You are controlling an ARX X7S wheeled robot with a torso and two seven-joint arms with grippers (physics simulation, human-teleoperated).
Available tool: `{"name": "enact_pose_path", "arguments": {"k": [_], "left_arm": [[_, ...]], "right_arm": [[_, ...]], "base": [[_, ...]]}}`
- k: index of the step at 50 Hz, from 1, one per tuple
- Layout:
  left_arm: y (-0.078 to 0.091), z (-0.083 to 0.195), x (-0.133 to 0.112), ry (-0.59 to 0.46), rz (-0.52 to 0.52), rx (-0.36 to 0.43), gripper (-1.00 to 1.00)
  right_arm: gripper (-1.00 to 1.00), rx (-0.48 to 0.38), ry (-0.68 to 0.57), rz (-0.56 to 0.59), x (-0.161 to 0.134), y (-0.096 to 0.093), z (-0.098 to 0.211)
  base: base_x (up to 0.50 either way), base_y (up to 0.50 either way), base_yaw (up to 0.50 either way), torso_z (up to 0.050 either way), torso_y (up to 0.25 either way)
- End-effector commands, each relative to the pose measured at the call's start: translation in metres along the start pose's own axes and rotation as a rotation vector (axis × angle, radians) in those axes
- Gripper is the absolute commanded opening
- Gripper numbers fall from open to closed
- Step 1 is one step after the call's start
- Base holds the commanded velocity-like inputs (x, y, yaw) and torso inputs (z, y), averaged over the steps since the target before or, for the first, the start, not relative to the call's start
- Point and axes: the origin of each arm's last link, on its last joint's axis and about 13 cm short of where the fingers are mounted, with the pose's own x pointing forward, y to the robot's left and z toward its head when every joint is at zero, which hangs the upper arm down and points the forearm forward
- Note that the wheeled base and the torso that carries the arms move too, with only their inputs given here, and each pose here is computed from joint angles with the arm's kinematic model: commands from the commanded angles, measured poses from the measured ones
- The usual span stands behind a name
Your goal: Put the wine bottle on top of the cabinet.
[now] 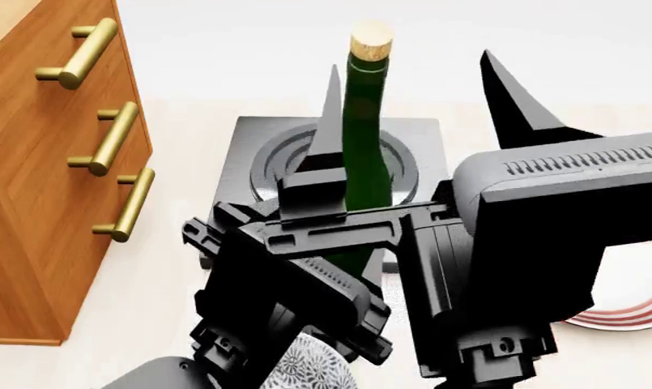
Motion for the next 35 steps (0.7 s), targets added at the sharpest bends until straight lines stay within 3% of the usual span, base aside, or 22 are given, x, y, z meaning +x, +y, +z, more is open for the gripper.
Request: {"name": "enact_pose_path", "arguments": {"k": [1, 5, 10, 21, 29, 33, 35], "left_arm": [[0.022, 0.004, 0.003, -0.008, 0.072, 0.015, -1.0], [0.031, 0.005, 0.001, -0.001, 0.093, 0.033, -1.0], [0.054, 0.015, 0.0, -0.006, 0.176, 0.054, -1.0], [0.111, 0.076, 0.011, -0.074, 0.318, 0.154, -1.0], [0.143, 0.106, 0.012, -0.085, 0.403, 0.208, -1.0], [0.158, 0.126, 0.01, -0.112, 0.438, 0.192, -1.0], [0.163, 0.134, 0.01, -0.113, 0.45, 0.233, -1.0]], "right_arm": [[1.0, 0.042, 0.001, -0.036, -0.031, -0.001, -0.004], [1.0, 0.059, 0.016, -0.049, -0.039, -0.001, -0.013], [1.0, 0.071, 0.04, -0.062, -0.047, -0.002, -0.022], [1.0, 0.091, 0.086, -0.08, -0.058, -0.002, -0.039], [1.0, 0.093, 0.102, -0.077, -0.062, -0.001, -0.044], [1.0, 0.092, 0.111, -0.087, -0.064, -0.003, -0.047], [1.0, 0.091, 0.113, -0.088, -0.064, -0.003, -0.047]], "base": [[0.0, 0.0, 0.0, 0.0, 0.0], [0.0, 0.0, 0.0, 0.0, 0.002], [0.0, 0.0, 0.0, 0.002, 0.0], [0.0, 0.0, 0.0, 0.0, 0.001], [0.0, 0.0, 0.0, 0.0, 0.001], [0.0, 0.0, 0.0, 0.0, 0.0], [0.0, 0.0, 0.0, 0.0, 0.0]]}}
